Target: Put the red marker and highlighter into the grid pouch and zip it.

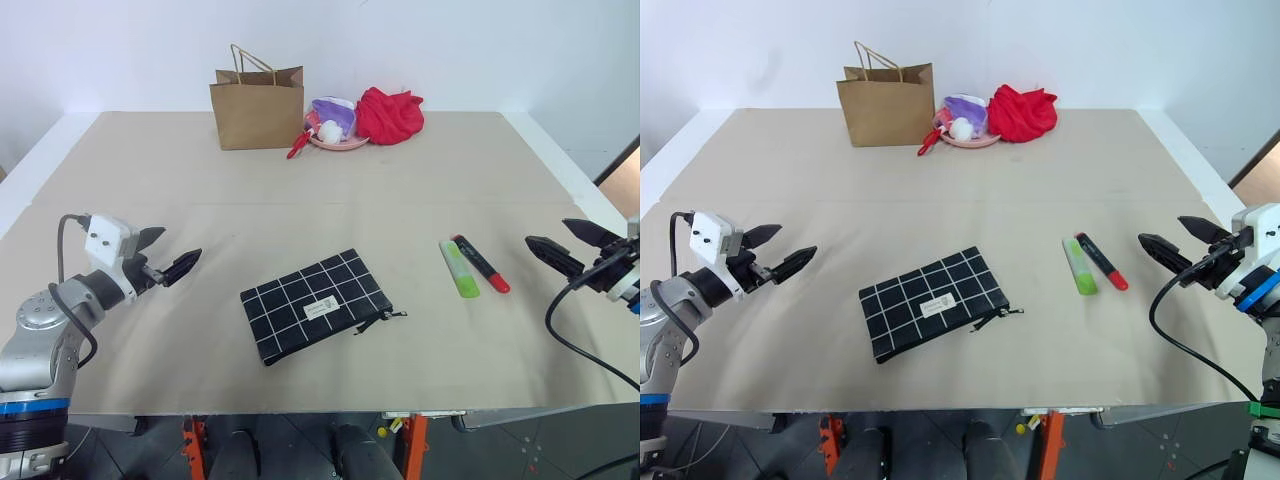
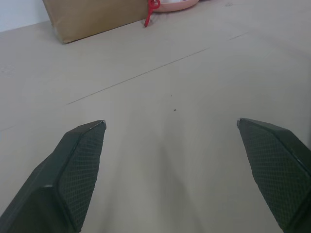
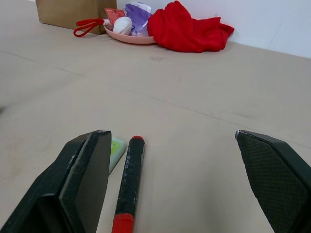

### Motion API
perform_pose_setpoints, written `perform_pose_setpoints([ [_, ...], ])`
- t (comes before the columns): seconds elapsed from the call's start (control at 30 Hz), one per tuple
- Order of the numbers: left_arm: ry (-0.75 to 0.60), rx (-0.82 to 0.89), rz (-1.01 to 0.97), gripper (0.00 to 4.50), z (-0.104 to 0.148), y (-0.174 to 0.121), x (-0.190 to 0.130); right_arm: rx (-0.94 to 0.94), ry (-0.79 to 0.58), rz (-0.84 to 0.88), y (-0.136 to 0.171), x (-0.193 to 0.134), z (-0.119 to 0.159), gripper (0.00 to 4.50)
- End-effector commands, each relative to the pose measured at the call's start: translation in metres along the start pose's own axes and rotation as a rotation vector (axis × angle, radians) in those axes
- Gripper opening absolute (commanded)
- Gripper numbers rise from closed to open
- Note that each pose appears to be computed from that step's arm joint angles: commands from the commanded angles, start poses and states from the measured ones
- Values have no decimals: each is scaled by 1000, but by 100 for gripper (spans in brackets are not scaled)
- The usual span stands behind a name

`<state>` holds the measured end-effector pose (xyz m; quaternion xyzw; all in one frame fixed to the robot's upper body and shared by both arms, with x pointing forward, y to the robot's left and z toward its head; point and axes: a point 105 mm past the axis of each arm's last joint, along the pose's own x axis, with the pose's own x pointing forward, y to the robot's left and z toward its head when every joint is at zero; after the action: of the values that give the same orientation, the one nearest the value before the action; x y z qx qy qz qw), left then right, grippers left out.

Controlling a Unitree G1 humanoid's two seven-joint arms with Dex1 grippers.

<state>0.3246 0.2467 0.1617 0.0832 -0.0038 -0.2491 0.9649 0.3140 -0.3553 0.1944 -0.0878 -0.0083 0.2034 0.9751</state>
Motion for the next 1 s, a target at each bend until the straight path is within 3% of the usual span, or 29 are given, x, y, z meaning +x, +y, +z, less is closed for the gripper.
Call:
perform_pose_setpoints([
  [0.03,-32,44,9,446,15,11,-4,-50,-27,7,-3,-1,18,440],
  [0.8,-57,96,-179,446,23,-11,-1,-79,-30,106,9,18,21,440],
  [0.9,-46,97,-351,446,24,-49,2,-61,-65,301,55,41,29,440],
  [1.0,-35,96,-525,446,18,-95,4,-7,-63,654,162,65,16,440],
])
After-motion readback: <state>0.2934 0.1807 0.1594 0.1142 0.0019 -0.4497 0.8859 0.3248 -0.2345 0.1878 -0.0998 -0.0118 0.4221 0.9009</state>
